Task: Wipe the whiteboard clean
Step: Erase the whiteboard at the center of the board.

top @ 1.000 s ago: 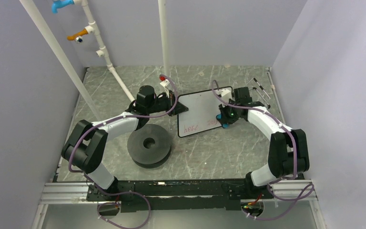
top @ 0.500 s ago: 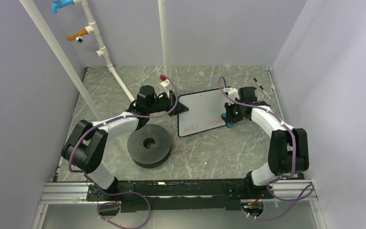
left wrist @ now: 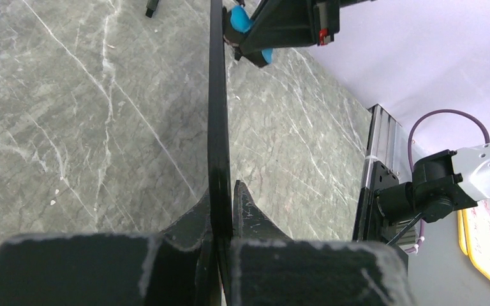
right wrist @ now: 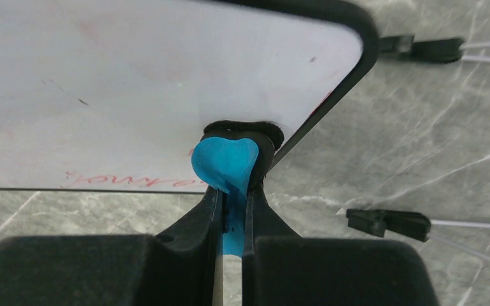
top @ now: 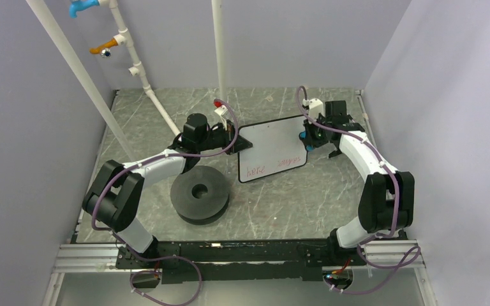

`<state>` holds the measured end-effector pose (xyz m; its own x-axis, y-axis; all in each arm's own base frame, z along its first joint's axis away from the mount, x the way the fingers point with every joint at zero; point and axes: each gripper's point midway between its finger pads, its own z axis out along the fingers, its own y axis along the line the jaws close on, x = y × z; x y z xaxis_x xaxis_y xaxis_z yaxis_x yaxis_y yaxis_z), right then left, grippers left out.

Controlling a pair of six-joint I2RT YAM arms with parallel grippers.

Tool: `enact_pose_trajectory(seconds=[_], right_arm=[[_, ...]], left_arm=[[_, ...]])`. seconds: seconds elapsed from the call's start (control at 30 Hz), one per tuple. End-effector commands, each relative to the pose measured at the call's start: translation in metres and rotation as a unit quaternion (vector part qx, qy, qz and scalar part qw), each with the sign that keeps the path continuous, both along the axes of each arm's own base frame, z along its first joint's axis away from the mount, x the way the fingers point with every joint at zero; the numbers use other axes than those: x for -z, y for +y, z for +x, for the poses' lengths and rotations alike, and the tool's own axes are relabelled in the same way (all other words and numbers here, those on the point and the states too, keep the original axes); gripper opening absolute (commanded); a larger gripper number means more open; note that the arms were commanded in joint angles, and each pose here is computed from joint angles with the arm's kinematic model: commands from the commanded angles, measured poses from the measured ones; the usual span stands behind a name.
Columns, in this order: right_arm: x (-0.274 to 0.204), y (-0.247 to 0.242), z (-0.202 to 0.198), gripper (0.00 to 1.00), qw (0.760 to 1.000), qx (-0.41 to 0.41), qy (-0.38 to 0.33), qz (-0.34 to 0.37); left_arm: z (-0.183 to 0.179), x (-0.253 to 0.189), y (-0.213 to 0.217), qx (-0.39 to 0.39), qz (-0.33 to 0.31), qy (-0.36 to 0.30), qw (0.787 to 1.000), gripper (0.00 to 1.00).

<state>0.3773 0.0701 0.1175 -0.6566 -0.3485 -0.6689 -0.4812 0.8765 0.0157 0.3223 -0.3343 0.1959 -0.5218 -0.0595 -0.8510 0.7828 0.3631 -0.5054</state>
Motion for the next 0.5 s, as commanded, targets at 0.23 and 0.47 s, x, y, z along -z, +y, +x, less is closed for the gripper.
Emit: enact_pose_trajectory(seconds=[0.23,0.47], right_arm=[[0.028,0.047,-0.031,0.0,0.992,-0.112,0.053,0.021],[0.021,0.041,-0.019,0.0,0.995,-0.088,0.04,0.006]], left_arm=[[-0.028,-0.051,-0.021,0.093,-0.052,-0.043,0.993,0.0],[-0.029,-0.05,-0.02,0.093,-0.051,-0.042,0.993,0.0]])
